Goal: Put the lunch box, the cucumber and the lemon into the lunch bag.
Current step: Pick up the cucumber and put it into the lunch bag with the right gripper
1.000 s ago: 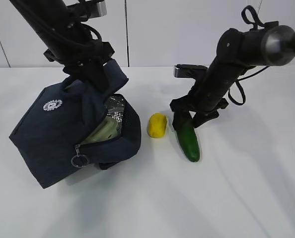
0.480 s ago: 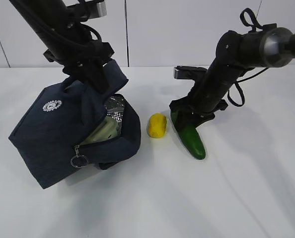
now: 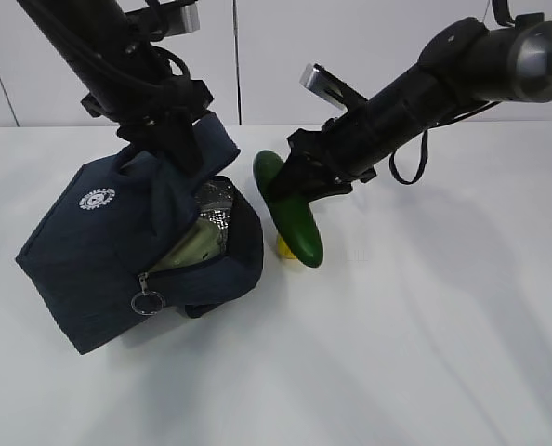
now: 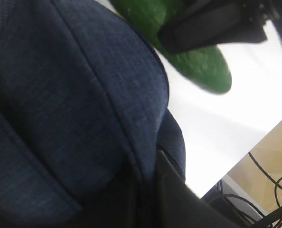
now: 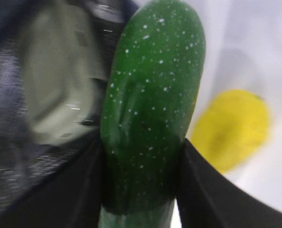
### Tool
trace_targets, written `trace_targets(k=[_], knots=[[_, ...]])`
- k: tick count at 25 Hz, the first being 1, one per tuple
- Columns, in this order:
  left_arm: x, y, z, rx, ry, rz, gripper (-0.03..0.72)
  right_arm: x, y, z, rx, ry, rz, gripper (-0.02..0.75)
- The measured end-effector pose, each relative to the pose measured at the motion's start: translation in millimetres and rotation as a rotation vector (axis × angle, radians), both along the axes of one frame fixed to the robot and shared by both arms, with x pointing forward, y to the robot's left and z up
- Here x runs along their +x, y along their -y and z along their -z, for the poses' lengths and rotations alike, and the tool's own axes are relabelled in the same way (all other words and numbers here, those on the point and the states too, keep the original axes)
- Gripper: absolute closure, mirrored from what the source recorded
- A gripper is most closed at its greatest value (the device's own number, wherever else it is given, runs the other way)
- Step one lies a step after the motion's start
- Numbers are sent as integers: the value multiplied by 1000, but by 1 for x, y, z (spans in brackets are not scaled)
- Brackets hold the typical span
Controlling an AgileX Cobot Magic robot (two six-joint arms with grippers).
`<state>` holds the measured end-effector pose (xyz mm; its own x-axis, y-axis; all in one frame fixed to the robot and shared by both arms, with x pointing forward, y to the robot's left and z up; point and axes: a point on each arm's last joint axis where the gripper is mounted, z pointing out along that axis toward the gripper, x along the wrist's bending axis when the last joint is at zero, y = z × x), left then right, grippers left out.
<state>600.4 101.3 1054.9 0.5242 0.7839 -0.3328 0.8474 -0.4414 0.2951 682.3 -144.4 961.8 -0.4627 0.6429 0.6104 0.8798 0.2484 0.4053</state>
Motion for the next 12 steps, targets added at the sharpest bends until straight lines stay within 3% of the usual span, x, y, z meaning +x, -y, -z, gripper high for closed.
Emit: trace_targets(k=[9,12], knots=[[0,0,0,1,-1,1,681,-5,-17,4,341,-36,-49,425],[0,0,0,-1,-2,0,681,0,-20,17,406,-68,-15,425]])
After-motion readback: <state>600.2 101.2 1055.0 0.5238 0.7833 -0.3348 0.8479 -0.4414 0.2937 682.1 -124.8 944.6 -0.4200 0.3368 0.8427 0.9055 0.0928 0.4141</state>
